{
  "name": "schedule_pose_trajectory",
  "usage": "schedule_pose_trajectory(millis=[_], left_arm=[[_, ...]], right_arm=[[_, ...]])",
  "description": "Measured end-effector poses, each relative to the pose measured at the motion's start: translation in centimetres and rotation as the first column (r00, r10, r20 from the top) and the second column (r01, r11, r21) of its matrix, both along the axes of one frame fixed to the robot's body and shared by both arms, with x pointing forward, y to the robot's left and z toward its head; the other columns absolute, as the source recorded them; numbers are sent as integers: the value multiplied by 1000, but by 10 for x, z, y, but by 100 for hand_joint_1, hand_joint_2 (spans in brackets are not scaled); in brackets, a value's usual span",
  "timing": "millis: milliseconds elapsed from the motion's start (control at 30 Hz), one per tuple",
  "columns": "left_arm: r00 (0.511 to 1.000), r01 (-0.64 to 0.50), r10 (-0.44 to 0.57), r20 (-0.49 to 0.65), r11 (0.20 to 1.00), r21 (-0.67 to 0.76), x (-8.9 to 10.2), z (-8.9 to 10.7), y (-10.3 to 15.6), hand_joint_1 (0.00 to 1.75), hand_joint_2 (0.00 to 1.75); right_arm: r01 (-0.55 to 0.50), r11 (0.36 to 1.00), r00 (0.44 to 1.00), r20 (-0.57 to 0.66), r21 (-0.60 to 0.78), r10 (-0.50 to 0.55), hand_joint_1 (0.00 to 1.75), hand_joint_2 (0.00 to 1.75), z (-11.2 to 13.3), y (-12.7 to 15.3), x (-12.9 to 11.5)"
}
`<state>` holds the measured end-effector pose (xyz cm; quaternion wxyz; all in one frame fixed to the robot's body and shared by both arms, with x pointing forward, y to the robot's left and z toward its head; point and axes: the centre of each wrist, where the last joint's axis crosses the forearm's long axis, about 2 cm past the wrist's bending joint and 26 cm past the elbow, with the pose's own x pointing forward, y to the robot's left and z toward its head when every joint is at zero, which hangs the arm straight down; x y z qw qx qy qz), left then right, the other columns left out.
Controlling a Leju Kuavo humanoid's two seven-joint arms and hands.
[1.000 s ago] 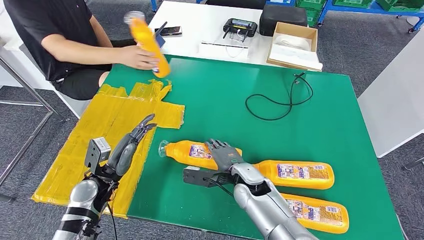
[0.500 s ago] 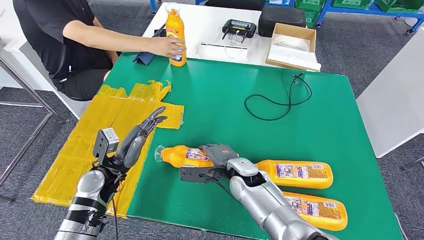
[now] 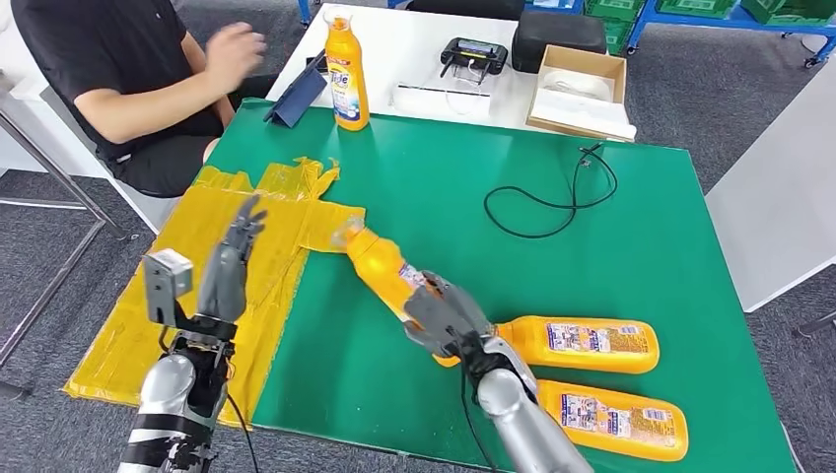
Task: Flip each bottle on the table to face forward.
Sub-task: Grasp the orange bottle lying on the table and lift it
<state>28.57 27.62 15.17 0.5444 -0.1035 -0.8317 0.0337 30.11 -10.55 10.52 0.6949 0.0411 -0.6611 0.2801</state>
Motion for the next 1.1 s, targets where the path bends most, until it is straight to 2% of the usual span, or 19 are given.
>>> schedule_pose_trajectory(millis=[67,200,400,600,767,900,1100], left_arm=[[999,-40,40,10,999,-31,-1,6,1,0,0],[997,-64,66,27,996,-62,-4,12,0,0,175],[998,-50,53,17,989,-140,-10,15,-4,0,175],[992,113,-124,-24,958,-263,-17,10,-16,0,175],[956,265,-293,-35,905,-334,-26,6,-30,0,175],[896,391,-444,-27,814,-429,-38,1,-46,0,175],[827,492,-562,-12,735,-467,-51,-5,-63,0,175]], right_arm=[[41,996,999,32,85,-44,175,175,10,-5,-4],[77,983,992,83,167,-92,175,175,24,-14,-9],[94,951,966,205,294,-159,175,175,44,-21,-24],[57,946,934,318,320,-164,175,175,58,-17,-40],[-64,954,946,322,294,-36,175,175,59,-8,-49],[-183,956,935,340,229,97,175,175,60,6,-57],[-331,929,911,312,164,269,175,175,59,23,-61]])
